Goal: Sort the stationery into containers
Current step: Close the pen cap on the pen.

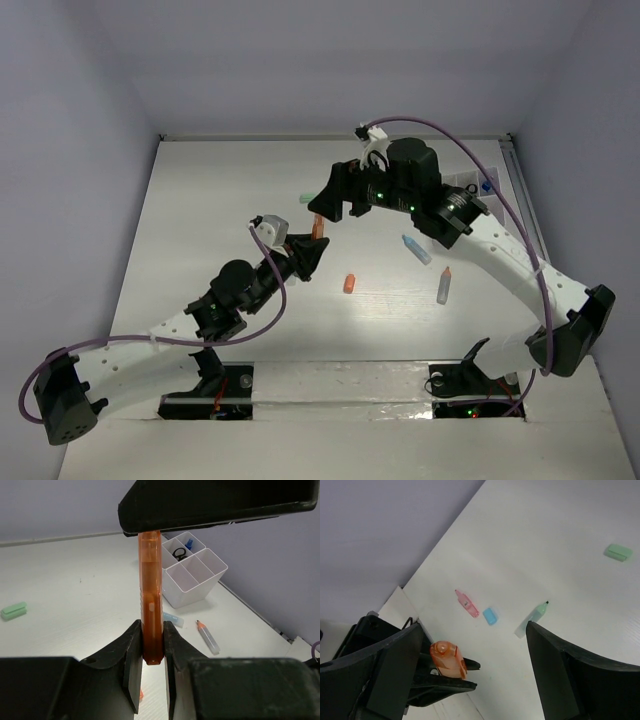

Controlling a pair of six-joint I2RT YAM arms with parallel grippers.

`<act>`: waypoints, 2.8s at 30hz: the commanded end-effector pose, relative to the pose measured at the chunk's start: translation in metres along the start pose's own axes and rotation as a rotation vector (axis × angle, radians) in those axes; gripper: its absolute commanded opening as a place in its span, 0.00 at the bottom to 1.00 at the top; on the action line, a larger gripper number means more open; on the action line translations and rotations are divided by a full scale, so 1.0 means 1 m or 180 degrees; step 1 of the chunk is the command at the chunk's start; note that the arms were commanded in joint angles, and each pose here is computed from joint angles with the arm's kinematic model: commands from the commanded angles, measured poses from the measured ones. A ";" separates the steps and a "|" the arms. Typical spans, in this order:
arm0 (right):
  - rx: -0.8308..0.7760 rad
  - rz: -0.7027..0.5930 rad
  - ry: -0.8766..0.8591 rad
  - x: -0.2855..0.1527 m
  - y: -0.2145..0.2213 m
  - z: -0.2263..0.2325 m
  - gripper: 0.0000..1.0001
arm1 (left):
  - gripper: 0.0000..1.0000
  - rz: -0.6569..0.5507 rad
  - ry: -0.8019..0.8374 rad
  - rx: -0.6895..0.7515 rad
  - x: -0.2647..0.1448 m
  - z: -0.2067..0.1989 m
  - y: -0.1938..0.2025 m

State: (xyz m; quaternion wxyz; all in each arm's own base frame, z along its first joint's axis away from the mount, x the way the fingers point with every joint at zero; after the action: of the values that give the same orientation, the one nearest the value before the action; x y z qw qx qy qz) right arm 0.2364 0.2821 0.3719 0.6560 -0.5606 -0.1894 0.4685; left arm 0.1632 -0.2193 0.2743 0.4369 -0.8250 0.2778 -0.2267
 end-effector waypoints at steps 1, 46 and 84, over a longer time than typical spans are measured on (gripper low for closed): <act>-0.0041 -0.0385 -0.0181 -0.007 -0.026 0.013 0.89 | 0.00 -0.0131 0.0128 -0.0070 0.002 -0.008 -0.007; 0.0310 -0.0077 -0.0317 0.029 0.087 0.037 0.00 | 0.00 -0.1125 0.0232 -0.0004 0.005 -0.049 -0.112; 0.0647 -0.0754 0.0567 -0.005 0.034 -0.076 0.00 | 0.41 -0.0371 0.0573 -0.0225 0.031 -0.053 -0.051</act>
State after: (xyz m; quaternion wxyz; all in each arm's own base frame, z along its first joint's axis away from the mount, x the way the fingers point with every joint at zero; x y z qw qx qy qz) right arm 0.2599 0.2486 0.3155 0.7692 -0.5047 -0.1668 0.3548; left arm 0.1792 -0.2508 0.3136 0.4244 -0.8239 0.2877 -0.2415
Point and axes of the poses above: each gripper's point midway between its finger pads, its own x axis out along the fingers, its own z axis along the line the jaws close on, y = z × x, the point moved 7 cm from there along -x, back along the fingers, and after that the axes turned 12 degrees about -x, right-handed, at the moved point
